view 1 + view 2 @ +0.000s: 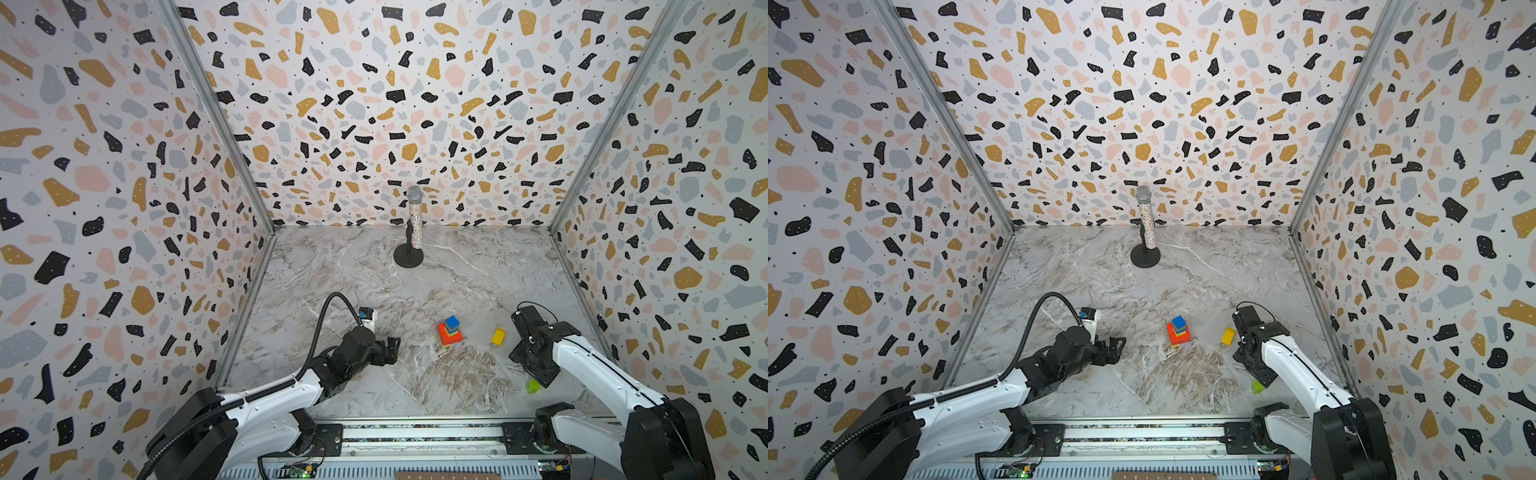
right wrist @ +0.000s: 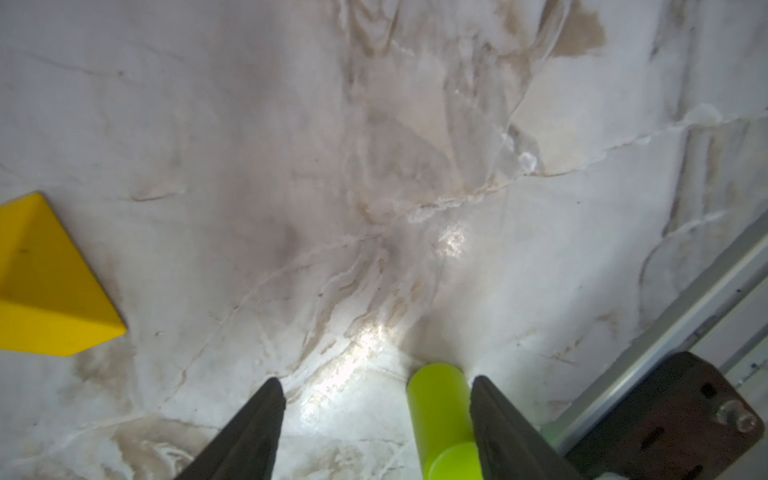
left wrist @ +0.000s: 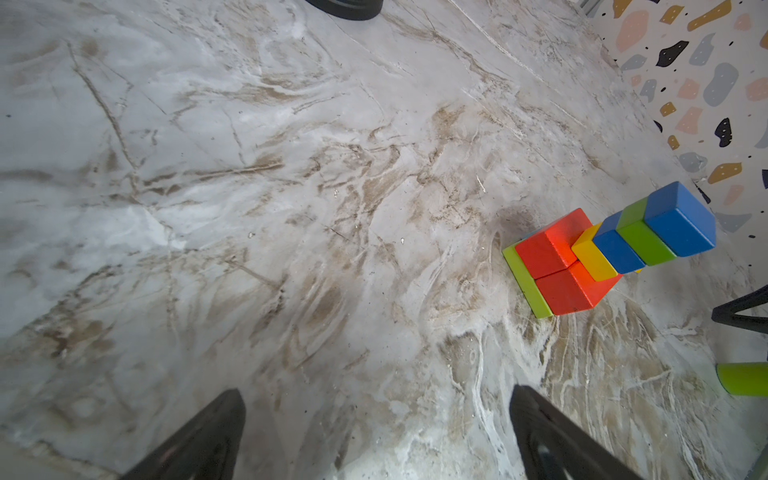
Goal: Build the wood block tower
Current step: 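Raise the right gripper away while the left gripper reaches toward the green cylinder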
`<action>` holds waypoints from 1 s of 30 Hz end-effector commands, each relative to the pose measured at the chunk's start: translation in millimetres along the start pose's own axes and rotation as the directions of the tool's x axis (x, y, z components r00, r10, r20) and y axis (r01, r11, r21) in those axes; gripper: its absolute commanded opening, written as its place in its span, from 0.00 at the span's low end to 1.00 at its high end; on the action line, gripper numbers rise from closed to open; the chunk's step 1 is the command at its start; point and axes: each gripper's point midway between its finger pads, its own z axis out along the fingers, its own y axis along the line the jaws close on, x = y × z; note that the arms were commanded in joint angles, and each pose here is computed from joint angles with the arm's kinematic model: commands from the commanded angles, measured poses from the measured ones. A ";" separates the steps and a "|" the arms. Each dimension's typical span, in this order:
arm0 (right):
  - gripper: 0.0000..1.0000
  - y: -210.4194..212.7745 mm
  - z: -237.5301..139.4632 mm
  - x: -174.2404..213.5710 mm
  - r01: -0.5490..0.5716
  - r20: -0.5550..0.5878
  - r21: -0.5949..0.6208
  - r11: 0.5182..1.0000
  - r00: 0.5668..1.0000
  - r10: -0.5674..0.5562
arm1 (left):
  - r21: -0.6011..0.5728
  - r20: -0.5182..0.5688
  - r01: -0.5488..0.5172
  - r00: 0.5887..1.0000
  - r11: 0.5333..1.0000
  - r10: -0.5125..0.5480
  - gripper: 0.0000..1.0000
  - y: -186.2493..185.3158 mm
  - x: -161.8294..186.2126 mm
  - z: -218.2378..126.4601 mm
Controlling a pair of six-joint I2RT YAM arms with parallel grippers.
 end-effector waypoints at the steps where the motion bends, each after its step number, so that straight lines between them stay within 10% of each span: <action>1: 0.73 3.6 -4.2 0.4 0.009 -0.007 -0.026 1.000 1.000 -0.009 | 0.003 0.021 -0.012 1.000 1.000 0.012 1.00 -2.1 -4.6 0.3; 12: 0.73 41.3 -40.6 -41.2 0.035 0.106 -0.181 0.983 0.994 -0.016 | 0.064 0.027 -0.049 0.999 0.997 0.047 1.00 -15.4 -9.4 -1.9; 21: 0.74 67.9 -85.6 -133.1 0.087 0.219 -0.513 0.854 0.975 0.032 | 0.186 0.052 -0.231 0.973 0.955 0.225 0.99 -92.0 -20.6 -23.0; 30: 0.76 52.6 -114.6 -193.9 -0.022 0.217 -0.643 0.765 0.953 0.210 | 0.466 0.055 -0.492 0.846 0.735 0.531 0.90 -226.7 -5.0 -15.7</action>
